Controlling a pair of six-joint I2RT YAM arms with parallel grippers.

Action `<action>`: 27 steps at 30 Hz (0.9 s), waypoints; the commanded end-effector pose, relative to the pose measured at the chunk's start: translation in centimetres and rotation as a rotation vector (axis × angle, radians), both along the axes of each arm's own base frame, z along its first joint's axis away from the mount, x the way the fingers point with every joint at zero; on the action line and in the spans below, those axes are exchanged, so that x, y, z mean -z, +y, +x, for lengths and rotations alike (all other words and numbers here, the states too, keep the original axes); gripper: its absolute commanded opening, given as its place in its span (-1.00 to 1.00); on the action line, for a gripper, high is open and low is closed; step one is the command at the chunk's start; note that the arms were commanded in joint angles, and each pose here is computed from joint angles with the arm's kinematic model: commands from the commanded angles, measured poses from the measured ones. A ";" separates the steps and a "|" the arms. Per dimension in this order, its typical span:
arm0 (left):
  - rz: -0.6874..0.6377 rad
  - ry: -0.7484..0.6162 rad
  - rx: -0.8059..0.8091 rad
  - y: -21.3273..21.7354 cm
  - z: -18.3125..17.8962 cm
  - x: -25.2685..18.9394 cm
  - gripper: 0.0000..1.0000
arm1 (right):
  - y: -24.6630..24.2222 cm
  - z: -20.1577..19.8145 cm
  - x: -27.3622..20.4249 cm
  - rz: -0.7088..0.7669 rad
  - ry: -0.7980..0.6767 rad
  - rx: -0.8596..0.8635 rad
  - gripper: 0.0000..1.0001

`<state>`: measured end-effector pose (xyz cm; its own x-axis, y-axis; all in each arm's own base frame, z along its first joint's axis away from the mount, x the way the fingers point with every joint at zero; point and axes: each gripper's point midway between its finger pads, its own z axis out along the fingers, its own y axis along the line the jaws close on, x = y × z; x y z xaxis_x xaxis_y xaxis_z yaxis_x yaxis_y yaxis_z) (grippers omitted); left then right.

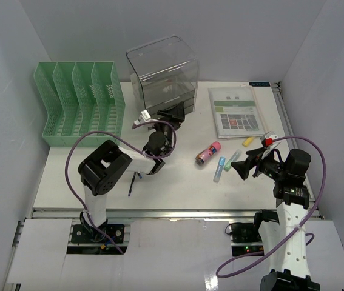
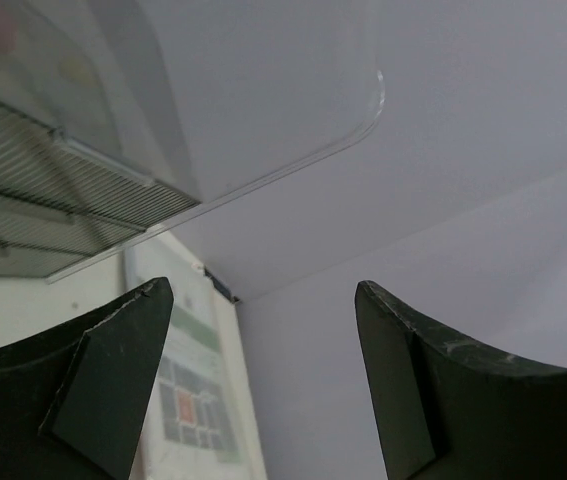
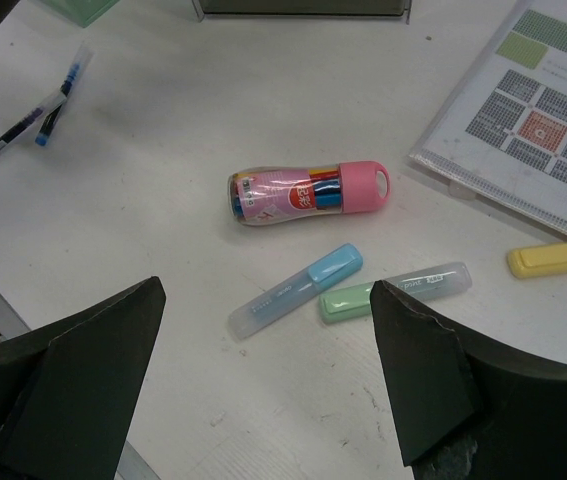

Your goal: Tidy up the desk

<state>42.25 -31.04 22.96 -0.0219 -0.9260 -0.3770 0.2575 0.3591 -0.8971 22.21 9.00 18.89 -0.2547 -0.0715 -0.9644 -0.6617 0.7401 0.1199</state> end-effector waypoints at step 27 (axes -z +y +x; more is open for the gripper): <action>-0.187 0.179 -0.127 2.9 6.8 1.9 0.30 | 0.3 -0.1 -1.5 -0.026 -0.051 -0.031 0.80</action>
<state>48.61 -28.97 18.22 0.0170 -0.9662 -0.2573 0.0188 0.2576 -0.9661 21.89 9.23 18.90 -0.2440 -0.0882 -0.9657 -0.6810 0.7246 0.1059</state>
